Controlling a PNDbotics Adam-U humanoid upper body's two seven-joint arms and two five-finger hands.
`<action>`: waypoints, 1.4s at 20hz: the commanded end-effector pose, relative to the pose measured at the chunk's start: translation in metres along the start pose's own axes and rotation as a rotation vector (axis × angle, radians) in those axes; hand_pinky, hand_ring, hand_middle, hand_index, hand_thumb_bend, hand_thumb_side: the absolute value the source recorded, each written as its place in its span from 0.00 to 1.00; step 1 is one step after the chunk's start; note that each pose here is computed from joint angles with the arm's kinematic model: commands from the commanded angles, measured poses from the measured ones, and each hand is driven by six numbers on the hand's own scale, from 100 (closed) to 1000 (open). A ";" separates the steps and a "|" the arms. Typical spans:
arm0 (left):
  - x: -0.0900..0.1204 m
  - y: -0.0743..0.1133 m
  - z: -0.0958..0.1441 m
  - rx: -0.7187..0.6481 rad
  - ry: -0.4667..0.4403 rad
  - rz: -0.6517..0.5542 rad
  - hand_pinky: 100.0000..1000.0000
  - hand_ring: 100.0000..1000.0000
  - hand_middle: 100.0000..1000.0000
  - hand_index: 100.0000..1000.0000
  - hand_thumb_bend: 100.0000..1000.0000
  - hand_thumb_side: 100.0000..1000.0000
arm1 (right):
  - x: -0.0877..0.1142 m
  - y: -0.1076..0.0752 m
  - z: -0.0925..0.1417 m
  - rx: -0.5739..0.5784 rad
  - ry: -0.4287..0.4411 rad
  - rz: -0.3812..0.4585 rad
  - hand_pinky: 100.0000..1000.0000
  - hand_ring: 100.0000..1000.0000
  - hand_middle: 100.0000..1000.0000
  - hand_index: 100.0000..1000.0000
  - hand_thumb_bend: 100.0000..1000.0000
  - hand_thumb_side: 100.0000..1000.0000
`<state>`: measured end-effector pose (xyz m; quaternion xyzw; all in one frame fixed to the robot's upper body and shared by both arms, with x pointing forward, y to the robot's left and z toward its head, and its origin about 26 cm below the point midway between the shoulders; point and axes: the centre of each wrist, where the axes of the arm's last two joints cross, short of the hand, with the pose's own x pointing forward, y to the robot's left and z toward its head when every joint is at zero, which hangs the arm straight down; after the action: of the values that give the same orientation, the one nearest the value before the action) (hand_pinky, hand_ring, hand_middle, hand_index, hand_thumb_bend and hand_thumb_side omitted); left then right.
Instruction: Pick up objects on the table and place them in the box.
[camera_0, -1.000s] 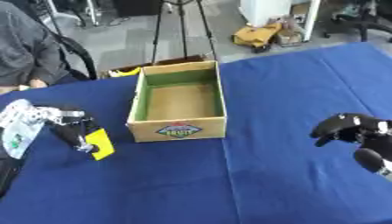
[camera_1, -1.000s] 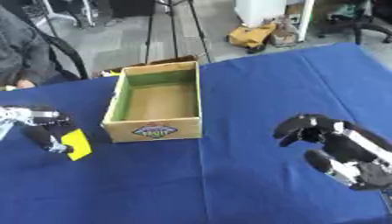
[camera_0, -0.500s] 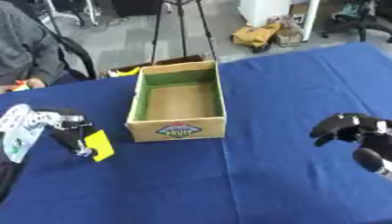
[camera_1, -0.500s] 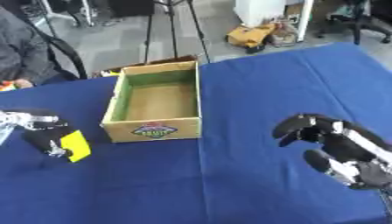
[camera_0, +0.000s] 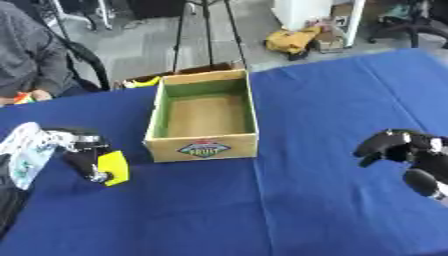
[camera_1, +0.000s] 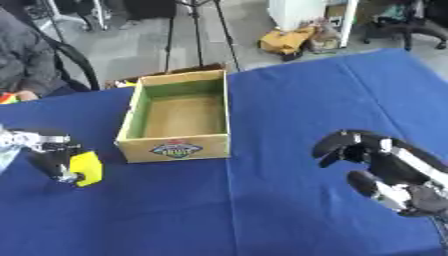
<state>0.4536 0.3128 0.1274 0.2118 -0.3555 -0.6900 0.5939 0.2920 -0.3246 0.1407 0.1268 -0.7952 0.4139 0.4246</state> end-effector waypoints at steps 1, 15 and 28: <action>-0.002 0.009 0.007 0.060 0.021 -0.003 0.56 0.45 0.43 0.52 0.00 0.23 | 0.006 -0.007 -0.001 0.009 -0.006 0.035 0.68 0.76 0.72 0.77 0.21 0.53; 0.015 0.061 0.045 0.259 -0.019 -0.037 0.57 0.41 0.40 0.49 0.00 0.25 | 0.006 -0.007 0.000 0.010 -0.005 0.029 0.68 0.76 0.72 0.77 0.21 0.53; 0.065 0.081 0.025 0.404 -0.010 -0.033 0.58 0.46 0.44 0.52 0.00 0.26 | 0.007 -0.006 -0.008 0.055 -0.026 0.024 0.68 0.76 0.72 0.77 0.21 0.53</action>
<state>0.4741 0.2532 0.2000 0.3114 -0.4746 -0.6285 0.5317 0.2948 -0.3194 0.1431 0.1384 -0.7917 0.4264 0.4149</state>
